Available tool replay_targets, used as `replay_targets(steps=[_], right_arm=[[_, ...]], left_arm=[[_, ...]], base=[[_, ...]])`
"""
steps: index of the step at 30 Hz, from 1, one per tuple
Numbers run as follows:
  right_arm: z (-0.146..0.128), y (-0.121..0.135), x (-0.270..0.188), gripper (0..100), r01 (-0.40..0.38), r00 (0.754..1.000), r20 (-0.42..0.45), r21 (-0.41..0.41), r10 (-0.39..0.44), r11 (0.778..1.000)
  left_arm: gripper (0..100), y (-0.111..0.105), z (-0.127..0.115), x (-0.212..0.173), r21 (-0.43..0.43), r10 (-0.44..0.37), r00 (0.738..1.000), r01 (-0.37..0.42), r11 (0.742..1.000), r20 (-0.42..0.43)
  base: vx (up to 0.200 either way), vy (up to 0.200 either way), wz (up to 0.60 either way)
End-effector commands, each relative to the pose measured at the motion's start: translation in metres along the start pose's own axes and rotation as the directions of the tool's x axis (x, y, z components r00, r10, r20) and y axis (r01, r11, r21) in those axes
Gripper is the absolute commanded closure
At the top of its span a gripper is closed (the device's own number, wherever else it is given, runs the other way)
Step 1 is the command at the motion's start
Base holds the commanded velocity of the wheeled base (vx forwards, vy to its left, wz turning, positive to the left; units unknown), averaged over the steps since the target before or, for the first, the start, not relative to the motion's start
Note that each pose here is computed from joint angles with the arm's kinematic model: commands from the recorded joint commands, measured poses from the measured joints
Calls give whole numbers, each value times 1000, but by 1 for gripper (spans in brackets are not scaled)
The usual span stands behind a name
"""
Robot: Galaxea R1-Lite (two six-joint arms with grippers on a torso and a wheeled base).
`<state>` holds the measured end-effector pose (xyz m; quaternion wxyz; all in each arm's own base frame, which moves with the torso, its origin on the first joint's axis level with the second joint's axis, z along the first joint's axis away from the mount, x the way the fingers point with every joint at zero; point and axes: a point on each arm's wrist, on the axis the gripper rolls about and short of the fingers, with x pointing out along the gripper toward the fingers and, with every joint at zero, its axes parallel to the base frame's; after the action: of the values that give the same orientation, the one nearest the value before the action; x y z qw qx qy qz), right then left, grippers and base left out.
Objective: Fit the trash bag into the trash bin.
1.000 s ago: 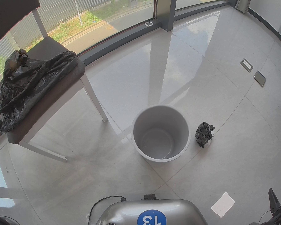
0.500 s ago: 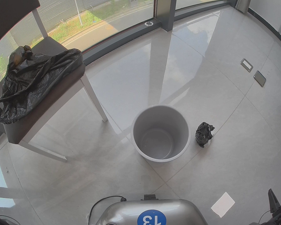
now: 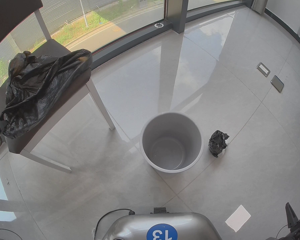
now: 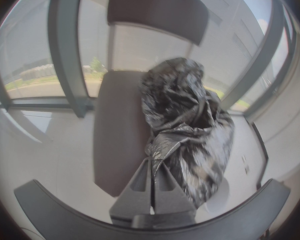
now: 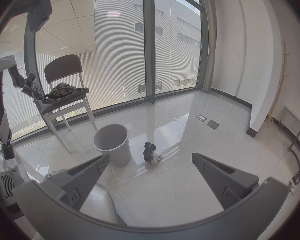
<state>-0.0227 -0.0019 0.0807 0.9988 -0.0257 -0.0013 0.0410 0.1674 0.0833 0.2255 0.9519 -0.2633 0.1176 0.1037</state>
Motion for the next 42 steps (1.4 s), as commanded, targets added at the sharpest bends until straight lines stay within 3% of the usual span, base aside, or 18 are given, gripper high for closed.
replay_targets(steps=[1,7,11,12,13,14,16,18,19,20,24,29,31,42], right_arm=[[-5,0,0,0,-2,1000,1,-14,2,1000],[-5,1,0,0,-4,1000,1,-27,4,1000],[5,0,-3,0,-19,999,39,-20,20,1000],[34,-1,-11,0,-29,992,125,2,28,1000],[52,-1,-10,0,-37,992,125,20,34,999],[115,-5,8,0,-59,995,89,122,48,991],[141,-6,23,0,-78,996,64,194,66,978],[143,-5,37,0,-86,996,16,205,84,975],[143,-5,37,0,-86,996,16,205,84,975],[140,-5,51,0,-100,992,-57,193,112,976],[137,-4,75,0,-93,980,-154,201,125,975],[130,-1,95,0,-115,953,-252,209,167,971],[127,0,105,0,-128,939,-289,213,187,969],[128,7,129,0,-192,906,-350,160,237,968]], left_arm=[[100,-53,-8,-45,130,-240,965,252,959,-106],[100,-64,0,-48,142,-281,953,296,945,-117],[100,-81,7,-52,156,-348,926,369,916,-143],[100,-83,9,-53,157,-352,925,372,915,-145],[100,-84,10,-53,157,-353,924,374,914,-146],[100,-87,13,-55,159,-364,919,386,909,-152],[100,-94,15,-58,164,-397,903,422,891,-165],[100,-101,15,-62,169,-440,880,468,867,-180],[100,-101,15,-62,169,-440,880,468,867,-180],[100,-114,17,-69,173,-503,840,537,826,-203],[100,-130,22,-75,168,-559,794,601,782,-239],[100,-150,32,-74,111,-611,755,646,755,-239],[100,-166,38,-74,53,-646,725,674,737,-241],[100,-205,37,-58,36,-700,654,738,674,-288]], base=[[0,0,0],[0,0,0],[0,0,0],[0,0,0],[0,0,0],[0,0,0],[0,0,0],[0,0,0],[0,0,0],[0,0,0],[0,0,0],[0,0,0],[0,0,0],[0,0,0]])
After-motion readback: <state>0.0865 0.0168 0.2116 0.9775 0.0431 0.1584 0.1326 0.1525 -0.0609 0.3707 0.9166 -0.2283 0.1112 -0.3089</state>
